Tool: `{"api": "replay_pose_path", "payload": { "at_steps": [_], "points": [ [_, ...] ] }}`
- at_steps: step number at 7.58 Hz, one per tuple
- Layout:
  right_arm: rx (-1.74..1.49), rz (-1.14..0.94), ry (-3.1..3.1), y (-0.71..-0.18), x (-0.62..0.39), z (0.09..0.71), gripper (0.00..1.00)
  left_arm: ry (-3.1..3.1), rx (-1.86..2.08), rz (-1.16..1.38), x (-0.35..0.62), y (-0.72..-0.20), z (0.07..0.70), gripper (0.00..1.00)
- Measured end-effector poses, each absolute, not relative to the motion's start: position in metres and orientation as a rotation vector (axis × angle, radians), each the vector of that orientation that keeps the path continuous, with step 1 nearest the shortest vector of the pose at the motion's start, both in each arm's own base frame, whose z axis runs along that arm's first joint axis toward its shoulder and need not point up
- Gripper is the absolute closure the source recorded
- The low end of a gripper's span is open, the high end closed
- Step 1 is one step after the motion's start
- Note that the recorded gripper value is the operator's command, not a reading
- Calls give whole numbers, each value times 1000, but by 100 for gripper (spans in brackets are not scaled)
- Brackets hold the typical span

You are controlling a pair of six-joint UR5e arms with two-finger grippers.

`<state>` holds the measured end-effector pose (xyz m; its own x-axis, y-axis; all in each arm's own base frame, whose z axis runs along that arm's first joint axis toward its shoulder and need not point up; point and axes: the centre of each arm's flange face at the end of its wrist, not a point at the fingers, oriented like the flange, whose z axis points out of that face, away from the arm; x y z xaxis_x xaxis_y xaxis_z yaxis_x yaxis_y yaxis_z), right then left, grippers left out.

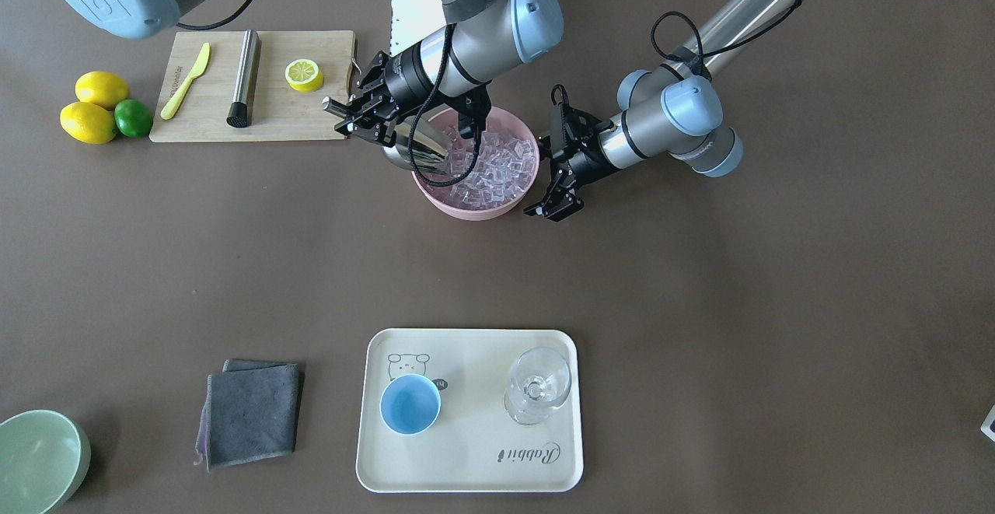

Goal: Put ice in cup with scoop
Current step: 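Dip the scoop into the ice cubes with the right gripper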

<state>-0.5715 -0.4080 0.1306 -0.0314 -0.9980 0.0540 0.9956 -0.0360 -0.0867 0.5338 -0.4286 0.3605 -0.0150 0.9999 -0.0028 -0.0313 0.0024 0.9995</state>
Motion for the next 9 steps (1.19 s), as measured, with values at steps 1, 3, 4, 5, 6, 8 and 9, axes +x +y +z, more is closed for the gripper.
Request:
{"api": "replay_pose_path", "payload": {
  "at_steps": [1, 3, 4, 5, 6, 8, 9],
  "points": [
    [-95, -1599, 23, -407, -578, 131, 100, 1200, 1176, 1234, 534, -428, 361, 2],
    [-63, -1577, 2, -404, -586, 130, 100, 1202, 1174, 1238, 534, -428, 361, 2],
    [-42, -1573, -10, -405, -588, 130, 100, 1201, 1171, 1240, 534, -428, 361, 2],
    [-21, -1571, -24, -405, -590, 131, 100, 1199, 1167, 1242, 534, -428, 361, 2],
    [-3, -1570, -42, -403, -590, 132, 100, 1198, 1165, 1243, 535, -428, 362, 2],
    [35, -1568, -67, -396, -577, 138, 100, 1195, 1157, 1243, 535, -429, 362, 2],
    [52, -1548, -76, -392, -568, 144, 100, 1194, 1155, 1243, 535, -429, 362, 2]
  ]
}}
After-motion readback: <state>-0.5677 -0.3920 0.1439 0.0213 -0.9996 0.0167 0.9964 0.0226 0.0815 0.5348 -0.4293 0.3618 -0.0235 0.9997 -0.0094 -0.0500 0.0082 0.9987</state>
